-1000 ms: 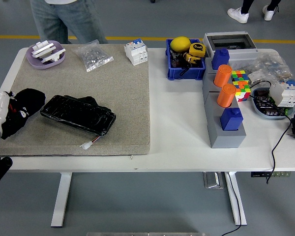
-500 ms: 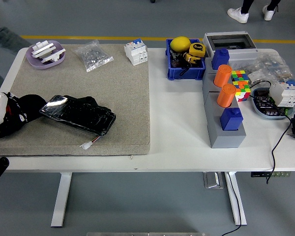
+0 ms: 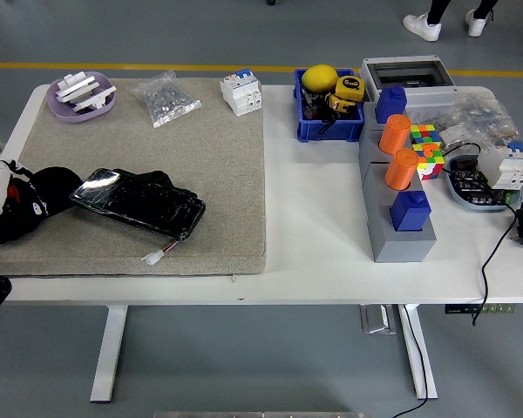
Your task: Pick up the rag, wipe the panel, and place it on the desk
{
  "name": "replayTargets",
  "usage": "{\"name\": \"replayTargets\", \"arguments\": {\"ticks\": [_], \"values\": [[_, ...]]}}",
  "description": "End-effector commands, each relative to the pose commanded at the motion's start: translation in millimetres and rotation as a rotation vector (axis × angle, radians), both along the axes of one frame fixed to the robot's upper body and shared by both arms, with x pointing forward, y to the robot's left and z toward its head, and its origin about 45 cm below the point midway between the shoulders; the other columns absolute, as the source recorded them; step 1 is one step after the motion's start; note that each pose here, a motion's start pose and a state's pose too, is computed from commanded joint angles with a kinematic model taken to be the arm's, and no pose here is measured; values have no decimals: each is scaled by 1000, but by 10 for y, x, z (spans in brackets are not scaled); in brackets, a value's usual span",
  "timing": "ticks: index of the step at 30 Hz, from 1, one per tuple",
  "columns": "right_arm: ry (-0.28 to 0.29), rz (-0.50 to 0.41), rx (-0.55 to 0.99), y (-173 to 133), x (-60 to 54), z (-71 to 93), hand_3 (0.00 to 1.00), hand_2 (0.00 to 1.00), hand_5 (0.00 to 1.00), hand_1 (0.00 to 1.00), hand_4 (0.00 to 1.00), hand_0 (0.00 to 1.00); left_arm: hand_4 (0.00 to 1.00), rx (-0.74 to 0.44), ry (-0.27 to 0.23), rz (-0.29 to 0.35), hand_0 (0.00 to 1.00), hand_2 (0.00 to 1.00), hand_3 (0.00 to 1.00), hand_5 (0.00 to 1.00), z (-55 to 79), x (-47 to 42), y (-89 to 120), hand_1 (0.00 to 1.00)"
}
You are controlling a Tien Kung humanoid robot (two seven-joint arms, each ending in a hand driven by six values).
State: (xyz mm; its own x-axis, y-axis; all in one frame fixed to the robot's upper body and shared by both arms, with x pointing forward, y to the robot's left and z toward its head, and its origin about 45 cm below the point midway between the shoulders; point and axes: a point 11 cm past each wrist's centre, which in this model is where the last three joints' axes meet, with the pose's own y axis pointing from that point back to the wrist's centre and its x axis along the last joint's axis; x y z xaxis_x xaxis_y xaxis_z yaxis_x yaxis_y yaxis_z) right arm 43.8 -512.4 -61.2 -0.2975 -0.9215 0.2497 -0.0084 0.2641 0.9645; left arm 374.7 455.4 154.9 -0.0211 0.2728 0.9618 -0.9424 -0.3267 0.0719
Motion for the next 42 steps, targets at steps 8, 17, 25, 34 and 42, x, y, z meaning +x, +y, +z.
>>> {"name": "replayTargets", "arguments": {"ticks": [8, 17, 25, 34, 42], "values": [[-2, -4, -2, -9, 4, 4, 662, 703, 524, 648, 998, 779, 998, 3, -10, -20, 646, 738, 657, 452, 71, 19, -17, 723], [-7, -7, -2, -9, 20, 5, 663, 704, 523, 647, 998, 779, 998, 29, -28, -34, 644, 742, 708, 520, 186, 21, 2, 723], [-9, -11, -4, -10, 21, 5, 662, 704, 522, 648, 998, 779, 998, 47, -25, -53, 592, 739, 707, 556, 215, 4, 18, 713], [-10, -13, -3, -9, 22, 4, 662, 704, 522, 648, 998, 780, 998, 20, -47, -68, 575, 740, 701, 555, 276, -39, 6, 712], [-10, -14, -2, 4, 18, -4, 662, 704, 522, 648, 998, 781, 998, -236, -193, -22, 593, 778, 776, 525, 550, -93, 40, 725]]}}
